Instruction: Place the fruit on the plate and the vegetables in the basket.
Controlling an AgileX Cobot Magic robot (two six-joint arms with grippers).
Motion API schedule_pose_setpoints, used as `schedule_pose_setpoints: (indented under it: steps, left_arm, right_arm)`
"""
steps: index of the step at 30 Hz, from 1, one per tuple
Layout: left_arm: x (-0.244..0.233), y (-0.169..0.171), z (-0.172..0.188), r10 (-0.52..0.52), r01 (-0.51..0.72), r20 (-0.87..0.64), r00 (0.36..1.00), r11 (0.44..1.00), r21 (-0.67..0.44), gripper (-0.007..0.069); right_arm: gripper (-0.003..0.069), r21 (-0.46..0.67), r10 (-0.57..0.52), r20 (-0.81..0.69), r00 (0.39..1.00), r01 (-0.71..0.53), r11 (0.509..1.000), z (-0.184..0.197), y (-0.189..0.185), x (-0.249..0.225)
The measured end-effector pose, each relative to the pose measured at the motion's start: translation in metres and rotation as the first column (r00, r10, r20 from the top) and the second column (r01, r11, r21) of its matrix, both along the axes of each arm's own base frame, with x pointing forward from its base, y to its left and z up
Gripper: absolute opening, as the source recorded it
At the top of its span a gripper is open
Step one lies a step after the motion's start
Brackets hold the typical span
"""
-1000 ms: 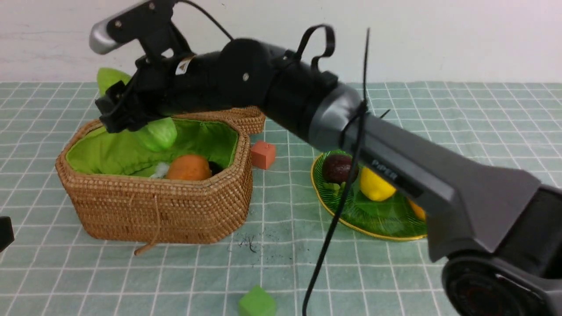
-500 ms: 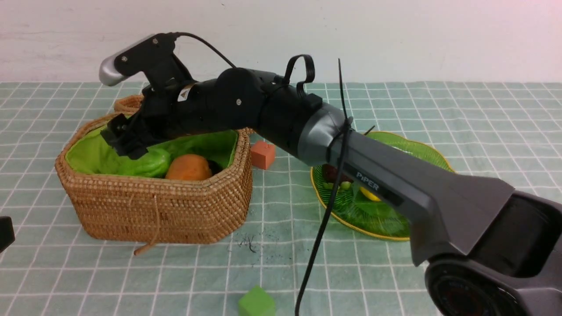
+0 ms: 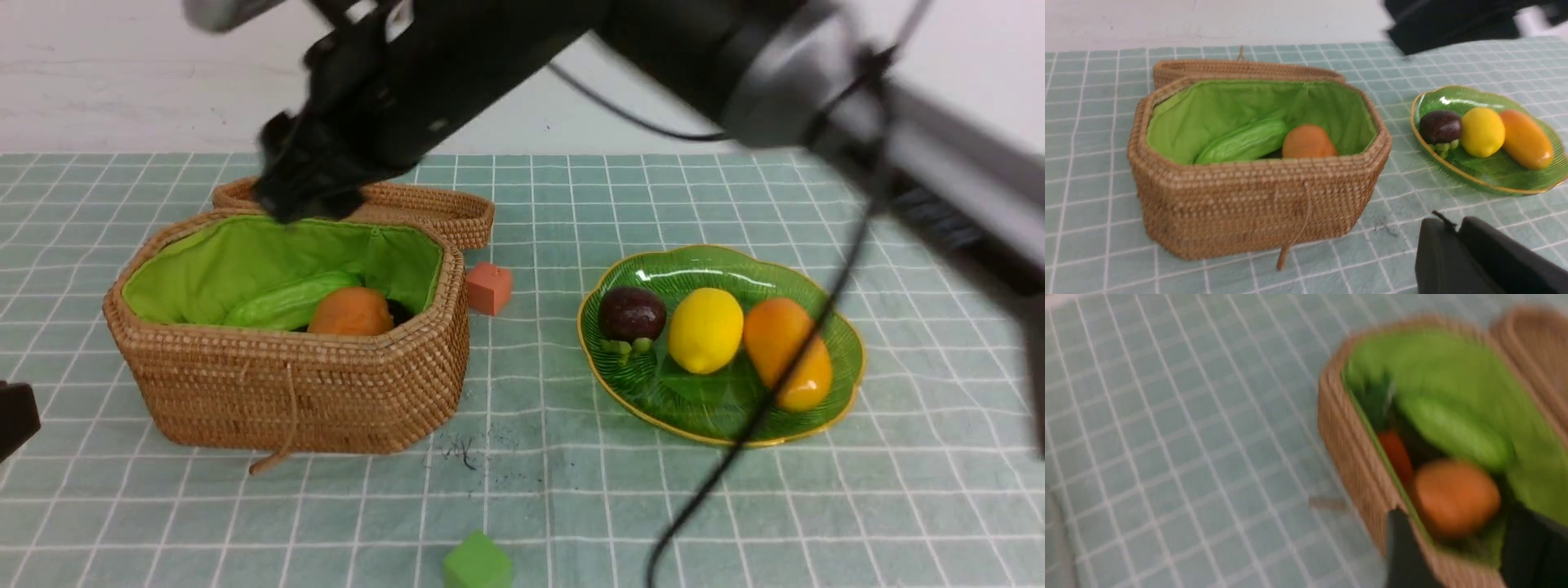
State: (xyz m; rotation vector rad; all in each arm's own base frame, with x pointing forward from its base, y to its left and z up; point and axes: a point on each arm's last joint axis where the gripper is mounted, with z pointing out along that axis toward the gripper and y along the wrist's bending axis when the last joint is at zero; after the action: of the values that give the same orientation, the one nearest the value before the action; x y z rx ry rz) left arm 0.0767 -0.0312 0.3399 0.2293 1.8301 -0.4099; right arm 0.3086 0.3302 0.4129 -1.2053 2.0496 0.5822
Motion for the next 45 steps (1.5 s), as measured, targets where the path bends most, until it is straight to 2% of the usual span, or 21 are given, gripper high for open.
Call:
schedule_pose_setpoints:
  steps: [1, 2, 3, 5, 6, 8, 14, 17, 22, 27, 40, 43, 44, 45]
  left_arm:
    - [0.000, -0.002, 0.002, -0.010, 0.010, 0.021, 1.000, 1.000, -0.012, 0.0034]
    - [0.000, -0.002, 0.002, -0.013, 0.014, 0.026, 1.000, 1.000, -0.015, 0.0030]
    - [-0.001, -0.004, 0.006, -0.041, 0.044, 0.063, 0.997, 0.998, -0.038, -0.0003]
    - [-0.003, -0.005, 0.010, -0.067, 0.075, 0.107, 0.992, 0.995, -0.065, -0.0013]
    - [-0.006, -0.006, 0.011, -0.089, 0.101, 0.141, 0.986, 0.991, -0.086, -0.0013]
    - [-0.013, -0.002, 0.009, -0.106, 0.128, 0.170, 0.980, 0.984, -0.126, -0.0013]
    - [-0.031, 0.010, -0.020, -0.131, 0.172, 0.190, 0.973, 0.960, -0.221, -0.0013]
    - [-0.038, 0.013, -0.040, -0.151, 0.206, 0.227, 0.962, 0.947, -0.246, -0.0013]
    - [-0.037, 0.012, -0.059, -0.160, 0.208, 0.209, 0.965, 0.950, -0.232, -0.0013]
    - [-0.034, 0.010, -0.072, -0.156, 0.187, 0.161, 0.975, 0.961, -0.206, -0.0013]
    - [-0.030, 0.016, -0.091, -0.086, 0.088, 0.018, 0.996, 0.987, -0.131, -0.0013]
    - [-0.030, 0.018, -0.094, -0.070, 0.068, -0.009, 0.998, 0.991, -0.116, -0.0013]
    - [-0.030, 0.018, -0.094, -0.069, 0.067, -0.012, 0.998, 0.991, -0.115, -0.0013]
    - [-0.030, 0.019, -0.096, -0.058, 0.055, -0.028, 0.998, 0.993, -0.105, -0.0013]
  right_arm:
    - [0.0241, -0.019, -0.047, -0.015, 0.999, 0.046, 0.999, 0.009, -0.010, -0.006]
    - [0.0229, -0.018, -0.066, -0.013, 0.998, 0.066, 0.998, 0.014, -0.013, -0.007]
    - [0.0121, -0.034, -0.125, -0.005, 0.992, 0.125, 0.992, 0.026, -0.027, -0.015]
    - [0.0036, -0.043, -0.173, 0.017, 0.985, 0.173, 0.984, 0.035, -0.039, -0.020]
    - [0.0000, -0.052, -0.211, 0.022, 0.977, 0.211, 0.976, 0.041, -0.049, -0.027]
    - [-0.0015, -0.073, -0.251, 0.017, 0.968, 0.252, 0.965, 0.044, -0.064, -0.037]
    - [-0.0016, -0.129, -0.335, -0.067, 0.940, 0.325, 0.937, 0.037, -0.112, -0.083]
    - [-0.0014, -0.167, -0.415, -0.156, 0.896, 0.390, 0.905, 0.017, -0.146, -0.119]
    - [-0.0010, -0.211, -0.508, -0.258, 0.822, 0.465, 0.860, -0.013, -0.183, -0.158]
    - [-0.0007, -0.199, -0.532, -0.323, 0.783, 0.493, 0.847, -0.024, -0.201, -0.182]
    - [0.0001, -0.140, -0.540, -0.330, 0.774, 0.526, 0.839, -0.019, -0.218, -0.196]
    - [-0.0006, -0.088, -0.595, -0.269, 0.757, 0.596, 0.798, -0.016, -0.245, -0.199]
    - [-0.0006, -0.083, -0.591, -0.261, 0.764, 0.592, 0.802, -0.016, -0.246, -0.201]
    - [-0.0016, -0.043, -0.601, -0.185, 0.778, 0.604, 0.796, -0.028, -0.263, -0.206]
